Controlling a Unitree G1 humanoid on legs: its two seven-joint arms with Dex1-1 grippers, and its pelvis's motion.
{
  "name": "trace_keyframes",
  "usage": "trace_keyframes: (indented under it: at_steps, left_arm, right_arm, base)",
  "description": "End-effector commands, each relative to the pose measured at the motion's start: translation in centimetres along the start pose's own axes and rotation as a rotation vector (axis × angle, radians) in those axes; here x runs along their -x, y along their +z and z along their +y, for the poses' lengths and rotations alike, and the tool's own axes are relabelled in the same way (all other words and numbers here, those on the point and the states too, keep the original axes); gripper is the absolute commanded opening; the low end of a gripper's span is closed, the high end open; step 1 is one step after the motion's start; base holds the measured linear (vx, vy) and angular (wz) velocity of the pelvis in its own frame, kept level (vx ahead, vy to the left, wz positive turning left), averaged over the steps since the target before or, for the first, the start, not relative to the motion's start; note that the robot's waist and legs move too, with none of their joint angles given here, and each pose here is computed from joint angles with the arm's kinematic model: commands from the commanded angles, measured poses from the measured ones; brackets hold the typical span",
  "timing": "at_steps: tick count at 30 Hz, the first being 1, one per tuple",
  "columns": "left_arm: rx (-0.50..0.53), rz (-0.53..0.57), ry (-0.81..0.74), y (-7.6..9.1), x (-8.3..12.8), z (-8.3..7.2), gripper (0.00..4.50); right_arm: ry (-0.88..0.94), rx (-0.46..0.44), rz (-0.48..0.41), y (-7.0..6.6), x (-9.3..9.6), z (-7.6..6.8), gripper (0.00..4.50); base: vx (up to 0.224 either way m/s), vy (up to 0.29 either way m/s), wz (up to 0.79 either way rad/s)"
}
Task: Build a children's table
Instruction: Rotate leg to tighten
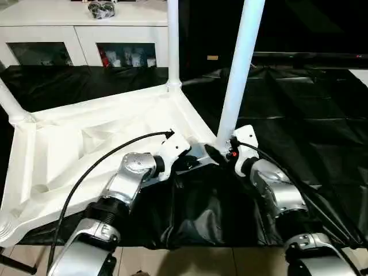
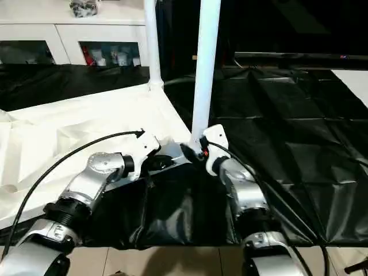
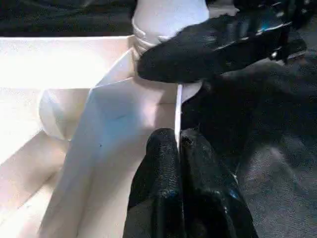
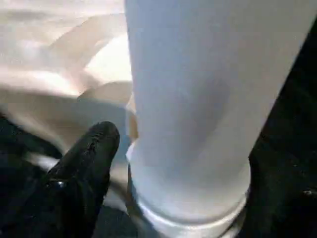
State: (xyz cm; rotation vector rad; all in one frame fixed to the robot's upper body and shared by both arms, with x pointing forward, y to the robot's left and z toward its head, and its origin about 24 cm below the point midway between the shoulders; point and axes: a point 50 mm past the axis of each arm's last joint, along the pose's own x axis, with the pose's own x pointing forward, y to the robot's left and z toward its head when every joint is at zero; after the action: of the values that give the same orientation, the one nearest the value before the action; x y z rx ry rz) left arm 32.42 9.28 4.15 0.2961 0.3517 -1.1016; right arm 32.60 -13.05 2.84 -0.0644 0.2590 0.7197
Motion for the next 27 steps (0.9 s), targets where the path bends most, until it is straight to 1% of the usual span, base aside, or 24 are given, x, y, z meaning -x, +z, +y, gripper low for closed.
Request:
trace_keyframes:
  at_steps: [1,4,6,8,12,13,15,16,17,18,19,20,21,22,24,26,27]
  left_arm:
    - [-0.034,-0.066,-0.085,1.0,-0.6,-0.9,0.00]
    - [-0.057,-0.054,-0.165,0.7,0.2,-1.0,0.00]
    - [-0.070,-0.032,-0.231,0.4,0.9,-1.1,0.00]
    - [-0.078,-0.017,-0.266,0.3,1.3,-1.1,0.00]
    - [-0.092,0.024,-0.333,-0.1,2.0,-1.0,0.00]
    - [-0.092,0.025,-0.334,-0.1,2.0,-1.0,0.00]
    - [-0.095,0.029,-0.341,0.0,2.2,-0.8,0.00]
    - [-0.095,0.030,-0.344,0.0,2.2,-0.7,0.00]
    - [-0.096,0.032,-0.348,0.0,2.3,-0.7,0.00]
    - [-0.095,0.034,-0.351,0.0,2.4,-0.6,0.00]
    - [-0.095,0.034,-0.351,0.0,2.4,-0.6,0.00]
    - [-0.096,0.035,-0.354,0.0,2.4,-0.6,0.00]
    - [-0.096,0.035,-0.354,0.0,2.4,-0.5,0.00]
    - [-0.096,0.034,-0.353,0.0,2.5,-0.5,0.00]
    - [-0.094,0.031,-0.347,-0.1,2.5,-0.5,0.00]
    - [-0.094,0.028,-0.335,-0.1,2.4,-0.5,0.00]
    - [-0.090,0.019,-0.311,-0.1,2.3,-0.5,0.00]
  right_arm:
    - [0.360,0.046,0.008,-0.2,-1.4,4.8,3.77]
    - [0.460,0.082,0.017,-0.2,-0.2,4.4,3.77]
    - [0.557,0.103,0.051,-0.4,0.9,4.2,3.77]
    - [0.619,0.114,0.074,-0.6,1.6,4.1,3.77]
    - [0.746,0.123,0.151,-0.9,2.7,4.0,3.77]
    - [0.749,0.124,0.153,-0.9,2.7,4.0,3.77]
    - [0.775,0.134,0.179,-1.0,2.9,4.1,3.55]
    - [0.784,0.134,0.185,-1.1,2.9,4.1,3.55]
    - [0.790,0.132,0.189,-1.1,3.0,4.2,3.45]
    - [0.793,0.129,0.189,-1.1,3.0,4.2,3.45]
    - [0.793,0.129,0.189,-1.1,3.0,4.2,3.32]
    - [0.809,0.129,0.196,-1.1,3.1,4.4,3.32]
    - [0.812,0.130,0.197,-1.2,3.1,4.4,3.14]
    - [0.827,0.130,0.204,-1.2,3.2,4.6,3.14]
    - [0.832,0.127,0.208,-1.3,3.2,4.6,3.07]
    - [0.828,0.125,0.205,-1.3,3.2,4.7,2.84]
    - [0.811,0.120,0.195,-1.3,3.1,4.7,2.84]
  base:
    - [0.000,0.000,0.00]
    - [0.000,0.000,0.00]
    - [0.000,0.000,0.00]
    - [0.000,0.000,0.00]
    - [0.000,0.000,0.00]
    - [0.000,0.000,0.00]
    - [0.000,0.000,0.00]
    - [0.000,0.000,0.00]
    - [0.000,0.000,0.00]
    - [0.000,0.000,0.00]
    - [0.000,0.000,0.00]
    - [0.000,0.000,0.00]
    - [0.000,0.000,0.00]
    - [0.000,0.000,0.00]
    - [0.000,0.000,0.00]
    - [0.000,0.000,0.00]
    - [0.000,0.000,0.00]
